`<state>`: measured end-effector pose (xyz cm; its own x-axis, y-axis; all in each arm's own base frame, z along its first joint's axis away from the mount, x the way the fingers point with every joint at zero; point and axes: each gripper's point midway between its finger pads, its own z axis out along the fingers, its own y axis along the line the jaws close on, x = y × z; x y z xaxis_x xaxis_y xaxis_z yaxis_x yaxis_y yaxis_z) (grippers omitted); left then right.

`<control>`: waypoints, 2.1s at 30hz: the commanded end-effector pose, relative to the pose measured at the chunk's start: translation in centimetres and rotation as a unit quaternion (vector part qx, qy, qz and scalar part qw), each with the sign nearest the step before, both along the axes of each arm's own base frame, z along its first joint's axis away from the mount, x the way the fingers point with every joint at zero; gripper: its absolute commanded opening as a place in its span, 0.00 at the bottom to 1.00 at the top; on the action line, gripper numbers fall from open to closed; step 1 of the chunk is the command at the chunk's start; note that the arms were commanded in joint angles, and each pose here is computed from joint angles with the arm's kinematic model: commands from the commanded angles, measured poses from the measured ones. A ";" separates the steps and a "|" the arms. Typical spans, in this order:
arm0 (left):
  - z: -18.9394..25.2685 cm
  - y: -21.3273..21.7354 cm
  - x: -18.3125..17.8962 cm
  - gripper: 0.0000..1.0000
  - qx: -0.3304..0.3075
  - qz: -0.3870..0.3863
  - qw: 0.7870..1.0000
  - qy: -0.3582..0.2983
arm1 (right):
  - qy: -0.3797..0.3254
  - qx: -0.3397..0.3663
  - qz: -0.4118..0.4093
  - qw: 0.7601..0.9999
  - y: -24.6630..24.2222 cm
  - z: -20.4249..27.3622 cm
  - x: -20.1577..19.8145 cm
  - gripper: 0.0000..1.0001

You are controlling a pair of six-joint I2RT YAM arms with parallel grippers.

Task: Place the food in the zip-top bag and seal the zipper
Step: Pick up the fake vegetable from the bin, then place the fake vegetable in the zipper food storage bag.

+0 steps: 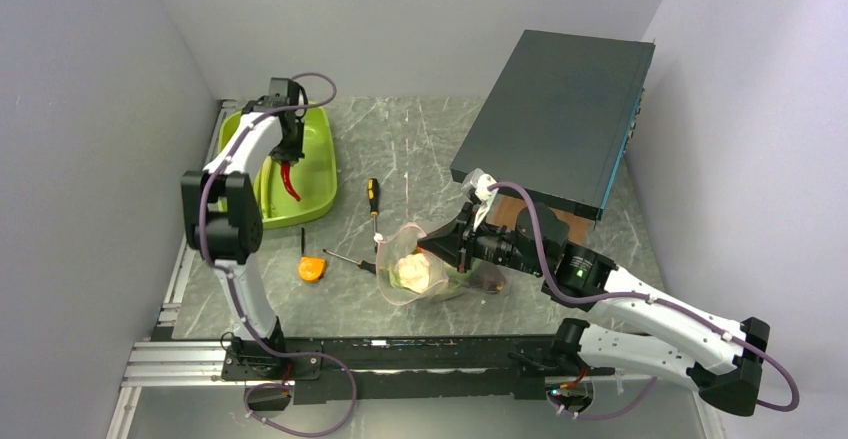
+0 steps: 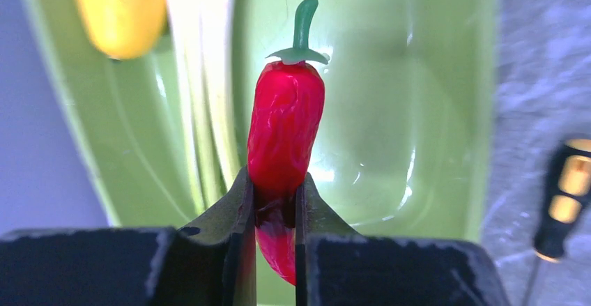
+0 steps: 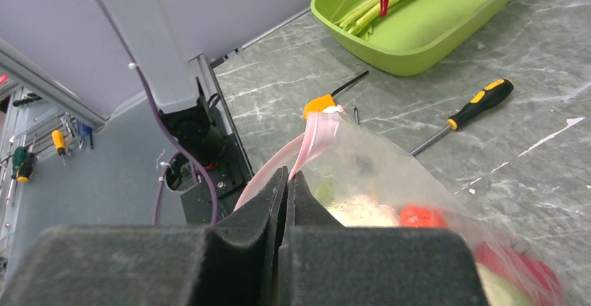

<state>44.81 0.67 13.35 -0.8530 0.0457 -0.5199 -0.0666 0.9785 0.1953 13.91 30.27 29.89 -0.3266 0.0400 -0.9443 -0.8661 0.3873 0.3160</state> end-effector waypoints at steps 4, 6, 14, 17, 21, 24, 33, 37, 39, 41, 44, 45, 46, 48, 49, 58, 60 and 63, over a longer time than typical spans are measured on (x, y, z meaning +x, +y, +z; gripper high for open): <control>16.5 -5.2 -3.7 0.00 -0.091 -0.046 0.961 -0.257 | -0.019 0.055 -0.036 0.998 0.1 4.1 1.3 0.00; 20.3 -7.4 -7.2 0.00 -0.169 -0.087 0.922 -0.337 | -0.005 0.060 -0.060 0.996 -0.1 4.3 2.1 0.00; 27.7 -16.1 -20.0 0.00 -0.405 -0.270 0.710 -0.508 | 0.069 0.058 -0.132 0.987 -0.4 4.5 4.1 0.00; 28.6 -18.2 -23.4 0.00 -0.440 -0.311 0.655 -0.530 | 0.086 0.074 -0.135 0.984 -0.4 5.1 4.0 0.00; 28.0 -20.8 -26.0 0.00 -0.460 -0.346 0.616 -0.538 | 0.103 0.096 -0.141 0.980 -0.5 6.3 4.0 0.00; 26.8 -22.7 -26.1 0.00 -0.443 -0.349 0.632 -0.532 | 0.109 0.114 -0.136 0.978 -0.5 7.5 3.8 0.00; 24.9 -25.2 -25.9 0.04 -0.414 -0.299 0.609 -0.607 | 0.118 0.153 -0.113 0.975 -0.4 9.5 3.0 0.00; 23.9 -25.9 -25.4 0.05 -0.398 -0.286 0.614 -0.619 | 0.121 0.160 -0.112 0.973 -0.6 9.6 2.8 0.00; 23.5 -26.5 -25.2 0.10 -0.405 -0.285 0.619 -0.610 | 0.121 0.161 -0.113 0.973 -0.8 9.6 2.8 0.00; 23.0 -27.3 -25.1 0.28 -0.412 -0.290 0.625 -0.596 | 0.120 0.163 -0.115 0.973 -1.0 9.6 2.7 0.00; 21.6 -27.8 -25.0 0.53 -0.420 -0.292 0.648 -0.565 | 0.117 0.166 -0.119 0.972 -1.5 9.8 2.7 0.00; 21.4 -27.7 -25.1 0.57 -0.424 -0.289 0.652 -0.557 | 0.116 0.166 -0.120 0.972 -1.6 9.7 2.7 0.00; 21.0 -27.7 -25.2 0.60 -0.425 -0.291 0.659 -0.548 | 0.115 0.166 -0.121 0.972 -1.7 9.7 2.7 0.00; 20.5 -27.7 -25.4 0.65 -0.428 -0.295 0.671 -0.529 | 0.113 0.165 -0.125 0.972 -1.9 9.6 2.7 0.00; 20.2 -27.7 -25.4 0.65 -0.427 -0.295 0.681 -0.517 | 0.111 0.164 -0.126 0.972 -2.0 9.5 2.8 0.00; 18.4 -27.4 -27.2 0.67 -0.436 -0.296 0.761 -0.379 | 0.104 0.149 -0.143 0.973 -2.8 8.5 3.1 0.00; 17.7 -26.3 -27.5 0.66 -0.435 -0.269 0.787 -0.344 | 0.103 0.143 -0.146 0.973 -2.8 8.0 3.2 0.00; 16.5 -24.4 -28.2 0.63 -0.431 -0.234 0.818 -0.300 | 0.101 0.132 -0.146 0.975 -2.6 7.4 3.3 0.00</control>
